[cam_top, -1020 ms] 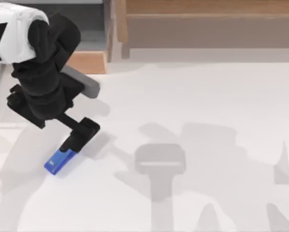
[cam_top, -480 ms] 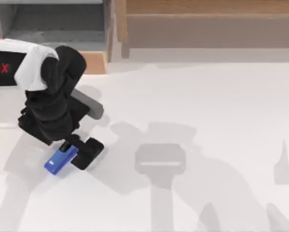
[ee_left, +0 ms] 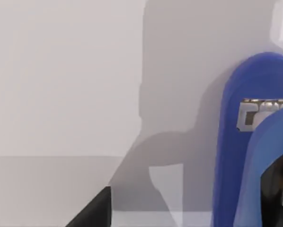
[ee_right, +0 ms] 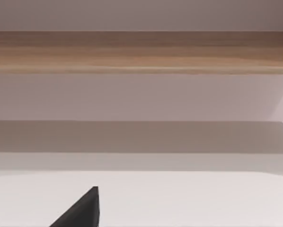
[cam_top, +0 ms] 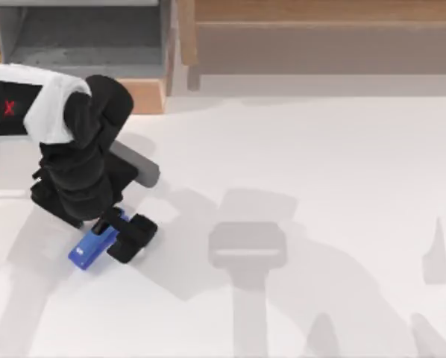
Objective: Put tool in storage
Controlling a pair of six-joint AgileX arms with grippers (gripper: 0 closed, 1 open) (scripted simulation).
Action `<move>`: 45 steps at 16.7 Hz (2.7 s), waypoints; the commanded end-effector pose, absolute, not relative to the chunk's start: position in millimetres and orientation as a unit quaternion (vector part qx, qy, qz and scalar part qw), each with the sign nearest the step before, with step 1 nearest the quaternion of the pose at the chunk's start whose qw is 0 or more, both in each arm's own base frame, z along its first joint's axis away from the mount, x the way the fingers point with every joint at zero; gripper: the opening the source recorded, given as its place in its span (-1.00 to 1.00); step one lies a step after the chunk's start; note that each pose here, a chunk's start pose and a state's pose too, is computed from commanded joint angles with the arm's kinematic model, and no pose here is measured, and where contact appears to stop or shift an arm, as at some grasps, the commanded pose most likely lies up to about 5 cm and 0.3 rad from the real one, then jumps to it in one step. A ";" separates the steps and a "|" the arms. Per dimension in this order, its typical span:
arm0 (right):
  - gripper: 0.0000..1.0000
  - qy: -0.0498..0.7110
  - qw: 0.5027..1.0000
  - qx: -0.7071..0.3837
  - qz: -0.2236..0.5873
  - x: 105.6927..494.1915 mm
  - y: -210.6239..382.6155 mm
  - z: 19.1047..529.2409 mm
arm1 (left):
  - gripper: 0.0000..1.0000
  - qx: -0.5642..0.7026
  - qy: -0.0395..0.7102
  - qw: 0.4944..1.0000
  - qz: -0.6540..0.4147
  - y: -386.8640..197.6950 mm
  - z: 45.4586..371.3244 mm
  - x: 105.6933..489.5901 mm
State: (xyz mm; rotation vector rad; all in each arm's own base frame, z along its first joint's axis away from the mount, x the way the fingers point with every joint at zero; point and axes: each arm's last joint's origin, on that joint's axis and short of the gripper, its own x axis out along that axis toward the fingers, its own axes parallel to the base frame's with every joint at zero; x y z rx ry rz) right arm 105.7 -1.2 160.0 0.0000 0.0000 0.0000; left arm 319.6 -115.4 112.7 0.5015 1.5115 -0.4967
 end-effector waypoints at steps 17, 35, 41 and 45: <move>1.00 0.000 1.000 0.000 0.000 105.7 -1.2 160.0 | -1.00 0.223 0.671 0.672 -0.221 -115.4 112.7 319.6; 1.00 0.000 1.000 0.000 0.000 105.7 -1.2 160.0 | -1.00 0.220 0.644 0.701 -0.212 -111.6 160.1 333.8; 1.00 0.000 1.000 0.000 0.000 105.7 -1.2 160.0 | -1.00 0.208 0.503 0.829 -0.131 -65.9 274.0 388.6; 1.00 0.000 1.000 0.000 0.000 105.7 -1.2 160.0 | -1.00 0.191 0.441 0.876 -0.046 -4.6 343.3 410.3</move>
